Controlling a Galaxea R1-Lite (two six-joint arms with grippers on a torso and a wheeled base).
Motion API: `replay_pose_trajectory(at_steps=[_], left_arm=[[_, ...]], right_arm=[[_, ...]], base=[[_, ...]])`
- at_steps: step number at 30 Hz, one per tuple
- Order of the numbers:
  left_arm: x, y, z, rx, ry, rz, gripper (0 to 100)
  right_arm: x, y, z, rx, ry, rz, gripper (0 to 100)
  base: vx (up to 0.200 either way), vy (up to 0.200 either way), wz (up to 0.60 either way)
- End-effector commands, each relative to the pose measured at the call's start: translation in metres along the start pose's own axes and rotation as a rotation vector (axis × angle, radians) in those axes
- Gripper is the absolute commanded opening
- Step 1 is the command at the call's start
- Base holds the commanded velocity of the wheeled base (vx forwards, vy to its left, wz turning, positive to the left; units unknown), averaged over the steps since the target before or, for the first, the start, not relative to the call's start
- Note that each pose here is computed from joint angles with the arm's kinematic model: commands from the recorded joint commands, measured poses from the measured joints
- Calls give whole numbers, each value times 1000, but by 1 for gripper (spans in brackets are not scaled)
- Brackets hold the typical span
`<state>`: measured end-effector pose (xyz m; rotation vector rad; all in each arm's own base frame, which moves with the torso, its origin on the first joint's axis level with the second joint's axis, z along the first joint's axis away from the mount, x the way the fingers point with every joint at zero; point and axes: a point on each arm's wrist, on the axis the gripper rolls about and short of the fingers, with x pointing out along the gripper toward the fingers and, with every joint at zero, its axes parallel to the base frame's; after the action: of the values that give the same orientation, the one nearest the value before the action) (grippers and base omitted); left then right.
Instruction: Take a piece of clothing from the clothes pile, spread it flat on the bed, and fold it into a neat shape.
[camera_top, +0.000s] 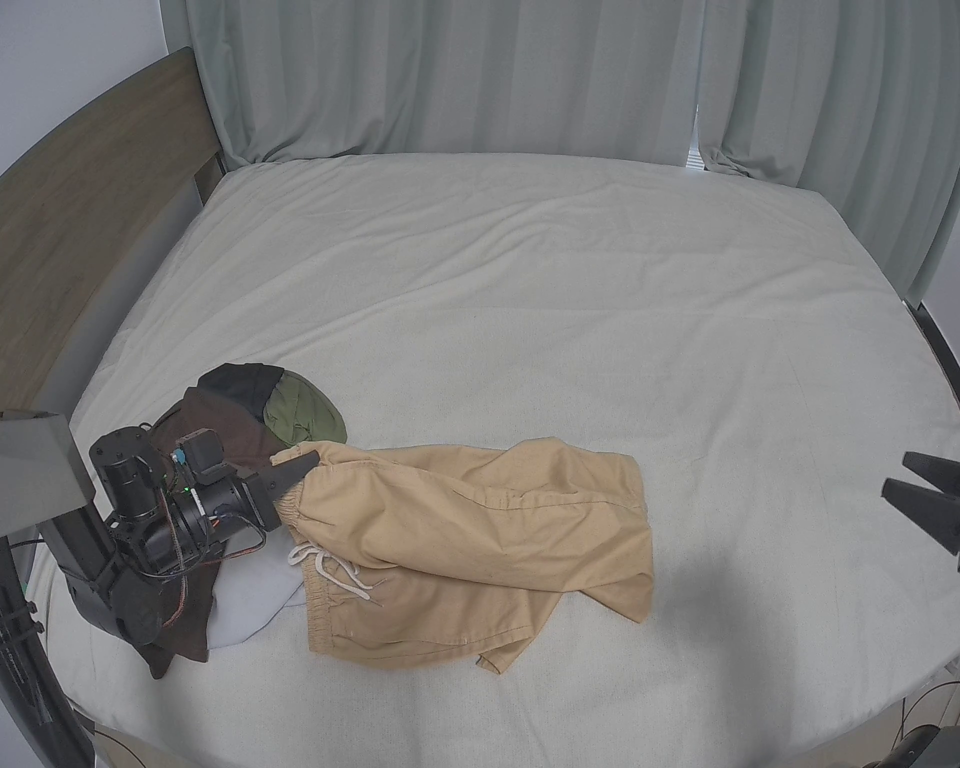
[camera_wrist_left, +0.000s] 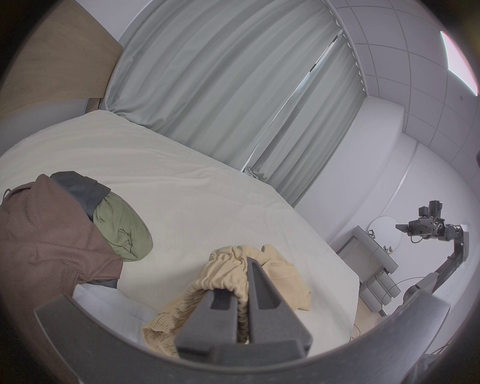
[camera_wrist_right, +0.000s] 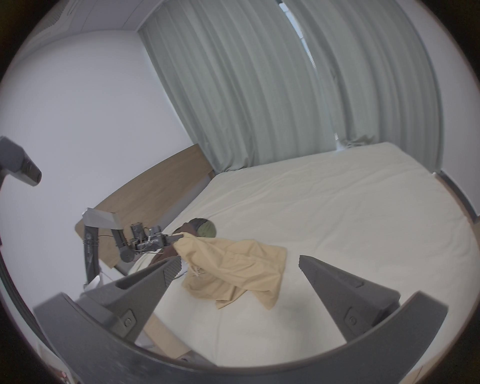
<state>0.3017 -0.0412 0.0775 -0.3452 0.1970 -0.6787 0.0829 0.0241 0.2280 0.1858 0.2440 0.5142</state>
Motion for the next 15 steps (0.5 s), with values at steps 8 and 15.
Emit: replay_pose_trajectory(at_steps=[8, 15], left_arm=[[4, 7, -3, -3, 2, 10, 0], [5, 12, -7, -11, 12, 20, 0]], right_arm=[[70, -15, 5, 103, 138, 179, 100], [111, -31, -12, 201, 147, 196, 100]], base=[[0, 0, 0], [0, 0, 0]])
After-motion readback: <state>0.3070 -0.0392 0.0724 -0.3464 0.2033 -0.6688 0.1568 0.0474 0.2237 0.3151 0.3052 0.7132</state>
